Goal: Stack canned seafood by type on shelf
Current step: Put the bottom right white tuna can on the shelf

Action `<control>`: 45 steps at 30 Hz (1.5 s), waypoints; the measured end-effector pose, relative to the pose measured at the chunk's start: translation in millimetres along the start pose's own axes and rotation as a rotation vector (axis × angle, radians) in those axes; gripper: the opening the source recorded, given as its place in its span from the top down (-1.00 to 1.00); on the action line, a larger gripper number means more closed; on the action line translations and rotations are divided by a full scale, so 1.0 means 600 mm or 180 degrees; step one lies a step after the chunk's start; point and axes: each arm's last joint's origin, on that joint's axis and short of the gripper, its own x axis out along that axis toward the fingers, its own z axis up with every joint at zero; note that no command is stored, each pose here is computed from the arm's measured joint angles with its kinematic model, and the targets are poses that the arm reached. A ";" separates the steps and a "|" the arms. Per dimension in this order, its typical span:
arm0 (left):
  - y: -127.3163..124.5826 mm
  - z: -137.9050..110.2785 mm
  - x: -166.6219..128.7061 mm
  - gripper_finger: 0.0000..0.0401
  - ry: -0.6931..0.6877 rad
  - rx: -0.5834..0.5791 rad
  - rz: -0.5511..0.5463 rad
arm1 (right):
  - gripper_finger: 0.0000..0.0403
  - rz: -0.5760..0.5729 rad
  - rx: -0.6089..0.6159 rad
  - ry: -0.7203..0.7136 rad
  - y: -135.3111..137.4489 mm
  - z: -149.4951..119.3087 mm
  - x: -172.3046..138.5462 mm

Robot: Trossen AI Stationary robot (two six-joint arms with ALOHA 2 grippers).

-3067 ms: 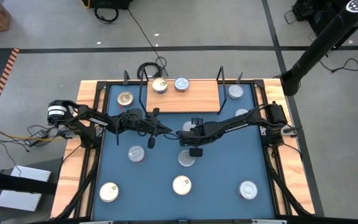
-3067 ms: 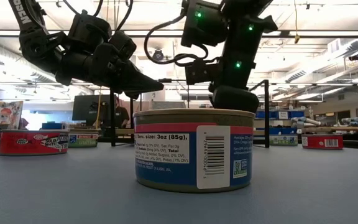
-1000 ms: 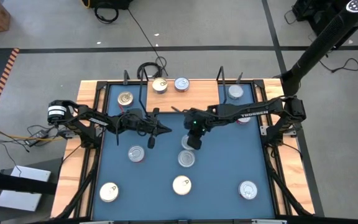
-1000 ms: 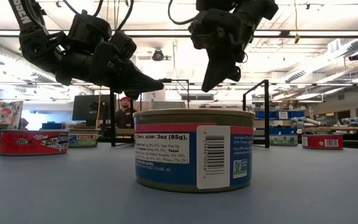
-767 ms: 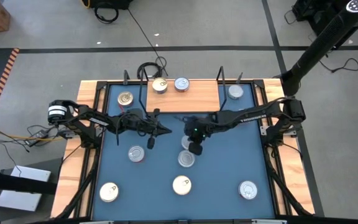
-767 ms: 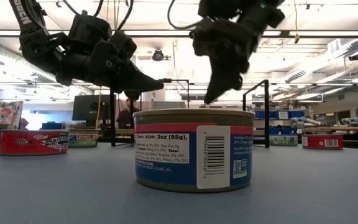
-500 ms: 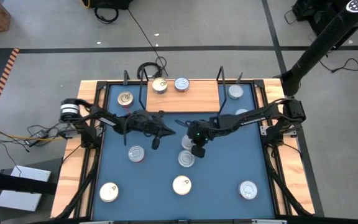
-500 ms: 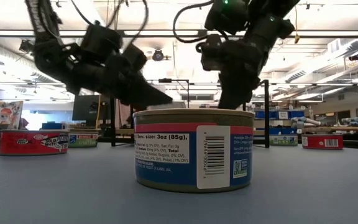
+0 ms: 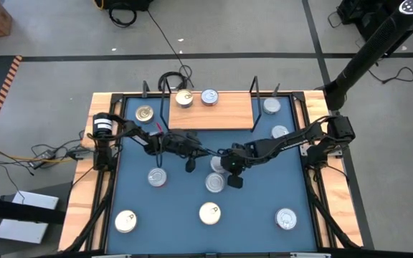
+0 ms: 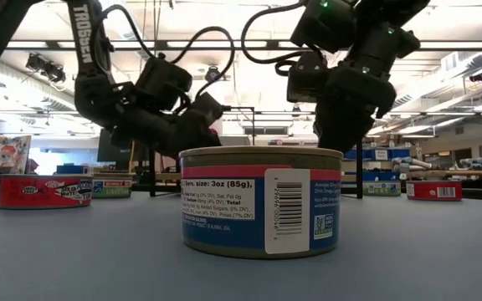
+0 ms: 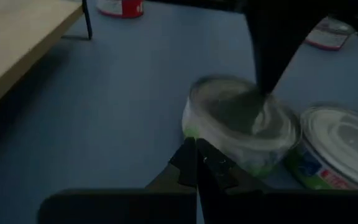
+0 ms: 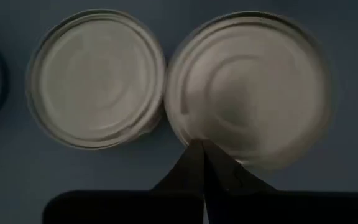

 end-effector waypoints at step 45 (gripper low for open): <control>0.001 -0.004 0.003 1.00 0.0019 0.0025 0.0007 | 0.56 -0.0946 -0.1146 0.0198 -0.006 -0.013 -0.004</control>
